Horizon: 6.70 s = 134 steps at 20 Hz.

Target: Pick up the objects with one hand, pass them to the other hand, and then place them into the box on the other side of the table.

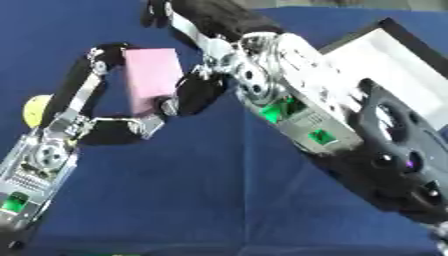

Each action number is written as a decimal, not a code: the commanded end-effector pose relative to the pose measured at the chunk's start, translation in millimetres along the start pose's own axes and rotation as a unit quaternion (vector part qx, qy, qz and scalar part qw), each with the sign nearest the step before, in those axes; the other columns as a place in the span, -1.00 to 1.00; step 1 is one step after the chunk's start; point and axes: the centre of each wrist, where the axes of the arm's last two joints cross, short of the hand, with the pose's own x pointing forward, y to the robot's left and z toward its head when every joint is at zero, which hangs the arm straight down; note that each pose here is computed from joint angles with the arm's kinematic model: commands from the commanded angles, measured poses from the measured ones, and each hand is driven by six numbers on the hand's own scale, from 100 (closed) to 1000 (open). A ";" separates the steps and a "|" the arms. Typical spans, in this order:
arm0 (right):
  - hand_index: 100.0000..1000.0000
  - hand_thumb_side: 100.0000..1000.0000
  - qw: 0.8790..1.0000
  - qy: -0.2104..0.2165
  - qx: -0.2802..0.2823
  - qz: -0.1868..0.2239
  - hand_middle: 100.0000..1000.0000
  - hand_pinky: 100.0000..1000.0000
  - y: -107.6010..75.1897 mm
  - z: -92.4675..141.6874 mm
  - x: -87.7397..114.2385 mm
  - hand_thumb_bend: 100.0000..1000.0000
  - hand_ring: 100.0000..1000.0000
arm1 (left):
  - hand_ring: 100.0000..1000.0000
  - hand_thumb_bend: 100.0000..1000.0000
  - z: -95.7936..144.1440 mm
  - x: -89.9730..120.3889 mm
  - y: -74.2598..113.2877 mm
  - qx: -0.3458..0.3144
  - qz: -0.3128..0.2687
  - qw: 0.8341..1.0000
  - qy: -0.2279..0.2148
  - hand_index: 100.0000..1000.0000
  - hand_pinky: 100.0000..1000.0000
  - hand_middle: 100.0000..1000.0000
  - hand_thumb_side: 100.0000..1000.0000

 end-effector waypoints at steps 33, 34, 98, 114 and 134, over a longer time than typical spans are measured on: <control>0.50 -1.00 0.989 0.062 0.114 -0.070 0.38 0.54 6.3 1.7 -3.9 -0.24 0.56 | 0.00 -1.00 -10.4 31.0 13.4 0.028 0.021 0.996 -0.086 0.06 0.46 -0.01 -0.59; 0.50 -1.00 0.989 0.062 0.115 -0.070 0.38 0.54 6.5 1.7 -3.9 -0.24 0.56 | 0.00 -1.00 -10.4 31.6 13.6 0.028 0.021 0.996 -0.088 0.06 0.46 -0.01 -0.59; 0.38 -1.00 0.991 0.059 0.060 -0.100 -0.22 0.47 -10.2 7.3 -25.4 -0.61 0.33 | 0.54 0.44 -5.0 9.0 8.4 0.034 -0.015 0.995 0.092 0.80 0.76 0.55 0.33; 0.37 -1.00 0.940 0.299 -0.139 -0.090 -0.22 0.42 -64.9 75.3 -135.6 -0.64 0.32 | 0.45 -0.48 35.2 0.5 58.2 0.075 -0.012 0.990 0.122 0.58 0.66 0.45 0.10; 0.43 -1.00 0.830 0.488 -0.228 -0.143 -0.10 0.48 3.5 121.1 -218.8 -0.47 0.40 | 0.42 -0.55 45.4 -2.2 87.7 0.195 0.037 0.979 0.056 0.58 0.65 0.45 0.14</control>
